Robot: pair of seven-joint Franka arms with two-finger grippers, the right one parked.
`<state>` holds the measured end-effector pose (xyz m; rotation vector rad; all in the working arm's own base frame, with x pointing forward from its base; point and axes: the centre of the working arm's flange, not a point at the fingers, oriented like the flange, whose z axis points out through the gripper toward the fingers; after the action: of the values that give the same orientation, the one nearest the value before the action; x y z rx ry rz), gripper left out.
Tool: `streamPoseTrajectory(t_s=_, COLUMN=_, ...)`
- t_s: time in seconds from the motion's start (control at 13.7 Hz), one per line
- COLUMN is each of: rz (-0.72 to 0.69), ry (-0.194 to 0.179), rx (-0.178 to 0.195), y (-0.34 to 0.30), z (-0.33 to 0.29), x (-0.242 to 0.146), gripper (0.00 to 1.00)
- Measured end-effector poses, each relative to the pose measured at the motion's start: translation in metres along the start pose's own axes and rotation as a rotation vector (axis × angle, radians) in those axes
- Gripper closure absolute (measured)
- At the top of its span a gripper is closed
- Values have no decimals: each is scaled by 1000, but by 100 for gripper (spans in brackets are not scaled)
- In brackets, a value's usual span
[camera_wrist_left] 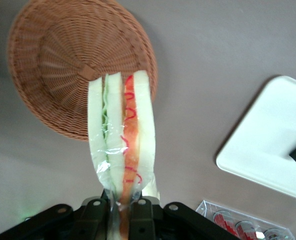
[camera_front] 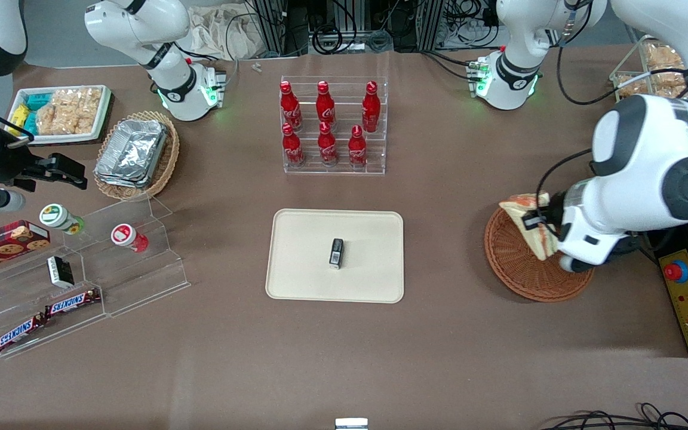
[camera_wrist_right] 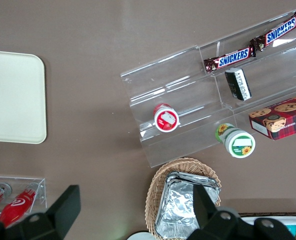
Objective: Place sandwich from basket to tray
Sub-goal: 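Carry the sandwich with the left gripper over to the cream tray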
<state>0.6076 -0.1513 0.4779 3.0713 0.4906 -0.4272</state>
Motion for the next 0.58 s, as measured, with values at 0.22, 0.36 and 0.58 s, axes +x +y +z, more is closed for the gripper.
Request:
streamPoseTrajectory(t_s=0.22, rz=83, ry=23, rx=-12, y=41, z=-8, x=-25, gripper=84)
streamPoseTrajectory(t_s=0.36, rz=134, ry=67, rx=-45, y=69, z=-9, x=-35, gripper=84)
streamPoseTrajectory(t_s=0.58, rz=217, ry=102, rx=-69, y=128, z=19, x=-52, gripper=84)
